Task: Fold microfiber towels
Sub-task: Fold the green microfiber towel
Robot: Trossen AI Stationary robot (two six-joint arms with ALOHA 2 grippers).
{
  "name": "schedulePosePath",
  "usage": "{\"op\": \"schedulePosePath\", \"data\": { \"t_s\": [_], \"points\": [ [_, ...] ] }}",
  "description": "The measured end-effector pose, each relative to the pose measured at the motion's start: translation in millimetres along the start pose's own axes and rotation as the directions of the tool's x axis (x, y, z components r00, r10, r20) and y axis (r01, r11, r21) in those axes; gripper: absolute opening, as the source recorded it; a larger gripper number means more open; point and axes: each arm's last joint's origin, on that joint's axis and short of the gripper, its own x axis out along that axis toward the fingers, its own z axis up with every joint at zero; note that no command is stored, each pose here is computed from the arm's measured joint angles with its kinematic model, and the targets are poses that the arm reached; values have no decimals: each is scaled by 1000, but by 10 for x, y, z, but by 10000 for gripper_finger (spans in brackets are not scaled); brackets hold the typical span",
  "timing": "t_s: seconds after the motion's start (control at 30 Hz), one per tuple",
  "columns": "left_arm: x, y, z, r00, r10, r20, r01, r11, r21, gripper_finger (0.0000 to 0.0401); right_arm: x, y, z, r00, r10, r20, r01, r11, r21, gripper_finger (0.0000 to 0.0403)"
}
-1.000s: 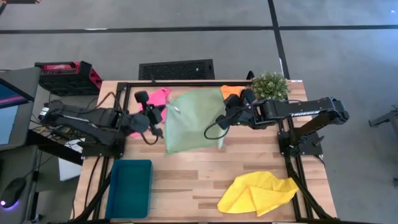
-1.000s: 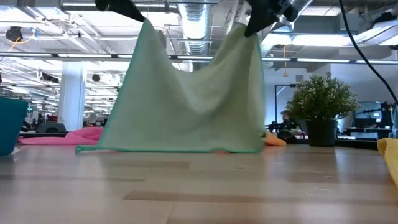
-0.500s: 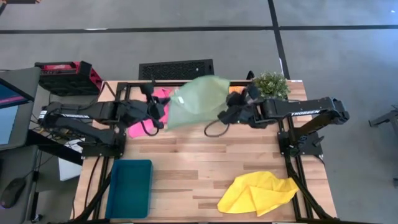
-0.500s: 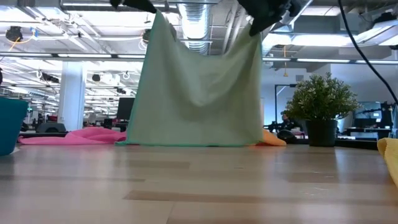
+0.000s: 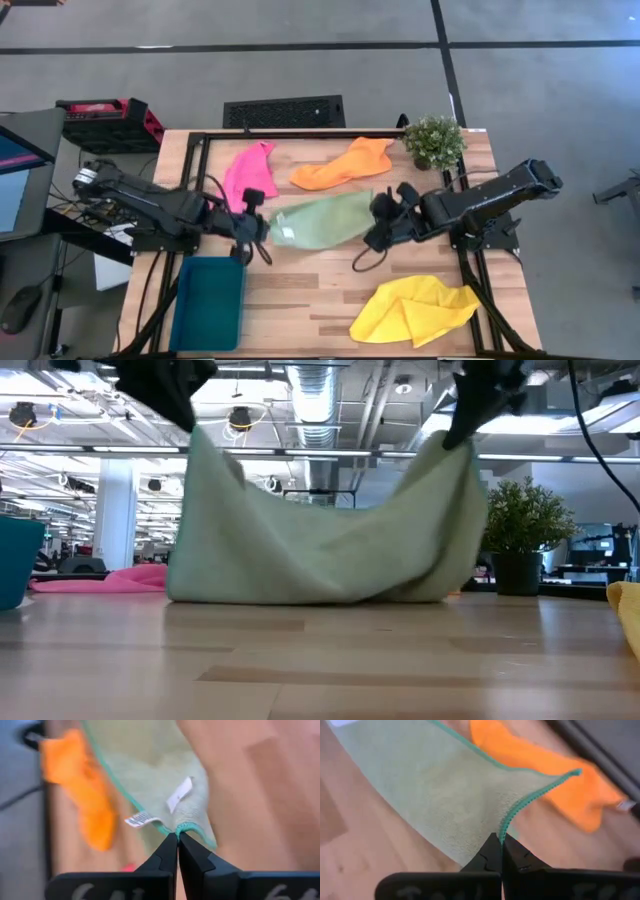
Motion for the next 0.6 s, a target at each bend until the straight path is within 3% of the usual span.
{"op": "schedulePosePath", "data": {
  "t_s": [0.33, 0.6],
  "points": [
    [332, -520, 90, 984, -134, -118, 129, 991, -42, 0, 83, 295, -418, 983, 174, -55, -173, 985, 24, 8],
    [556, -861, 80, 964, -160, -213, 141, 985, -100, 0, 141, 418, -611, 956, 284, -73, -283, 959, 29, 9]
  ]
}}
